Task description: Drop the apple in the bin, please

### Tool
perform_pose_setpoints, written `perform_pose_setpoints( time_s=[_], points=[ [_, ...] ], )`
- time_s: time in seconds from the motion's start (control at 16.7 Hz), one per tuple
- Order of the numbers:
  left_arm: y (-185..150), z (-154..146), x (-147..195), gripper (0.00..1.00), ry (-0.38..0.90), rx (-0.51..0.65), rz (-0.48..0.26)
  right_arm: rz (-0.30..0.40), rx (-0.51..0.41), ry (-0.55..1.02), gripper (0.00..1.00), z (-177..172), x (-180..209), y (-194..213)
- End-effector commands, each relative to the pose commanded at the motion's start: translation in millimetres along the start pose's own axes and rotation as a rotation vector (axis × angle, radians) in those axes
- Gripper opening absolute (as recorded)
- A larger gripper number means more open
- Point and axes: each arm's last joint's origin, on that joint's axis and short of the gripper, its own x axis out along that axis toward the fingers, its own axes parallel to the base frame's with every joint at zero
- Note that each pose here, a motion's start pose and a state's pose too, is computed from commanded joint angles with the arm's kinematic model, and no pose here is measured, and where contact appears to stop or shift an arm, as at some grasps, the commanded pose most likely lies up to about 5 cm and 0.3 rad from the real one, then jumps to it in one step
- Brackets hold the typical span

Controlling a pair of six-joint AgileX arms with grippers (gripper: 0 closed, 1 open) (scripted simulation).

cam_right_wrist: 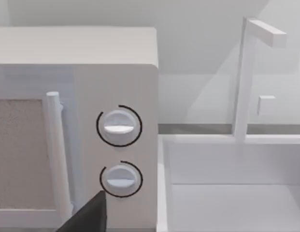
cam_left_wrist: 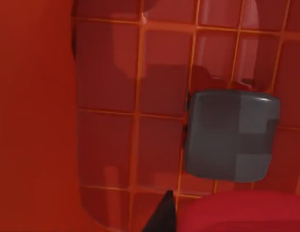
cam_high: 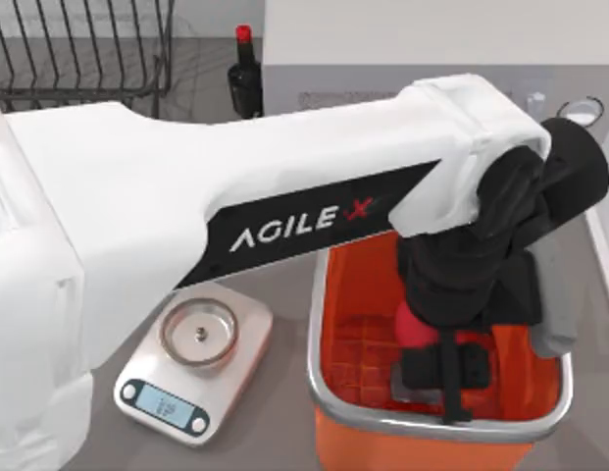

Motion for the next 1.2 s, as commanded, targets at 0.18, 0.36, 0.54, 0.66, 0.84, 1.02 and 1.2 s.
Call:
perform_pose_setpoints(
  time_s=[0.18,0.36,0.54,0.66,0.84,1.02,1.2],
  points=[
    [-0.9,-0.3,6.0,0.00,0.002,0.001,0.001,0.000,0.000,0.000,1.00,0.0,0.0,0.0],
    [-0.9,-0.3,6.0,0.08,0.002,0.001,0.001,0.000,0.000,0.000,1.00,0.0,0.0,0.0],
    [-0.9,-0.3,6.0,0.30,0.002,0.001,0.001,0.000,0.000,0.000,1.00,0.0,0.0,0.0],
    [-0.9,-0.3,6.0,0.45,0.002,0.001,0.001,0.000,0.000,0.000,1.00,0.0,0.0,0.0],
    [-0.9,-0.3,6.0,0.68,0.002,0.001,0.001,0.000,0.000,0.000,1.00,0.0,0.0,0.0],
    [-0.9,-0.3,6.0,0.90,0.002,0.001,0.001,0.000,0.000,0.000,1.00,0.0,0.0,0.0],
    [-0.9,-0.3,6.0,1.00,0.002,0.001,0.001,0.000,0.000,0.000,1.00,0.0,0.0,0.0]
  ],
)
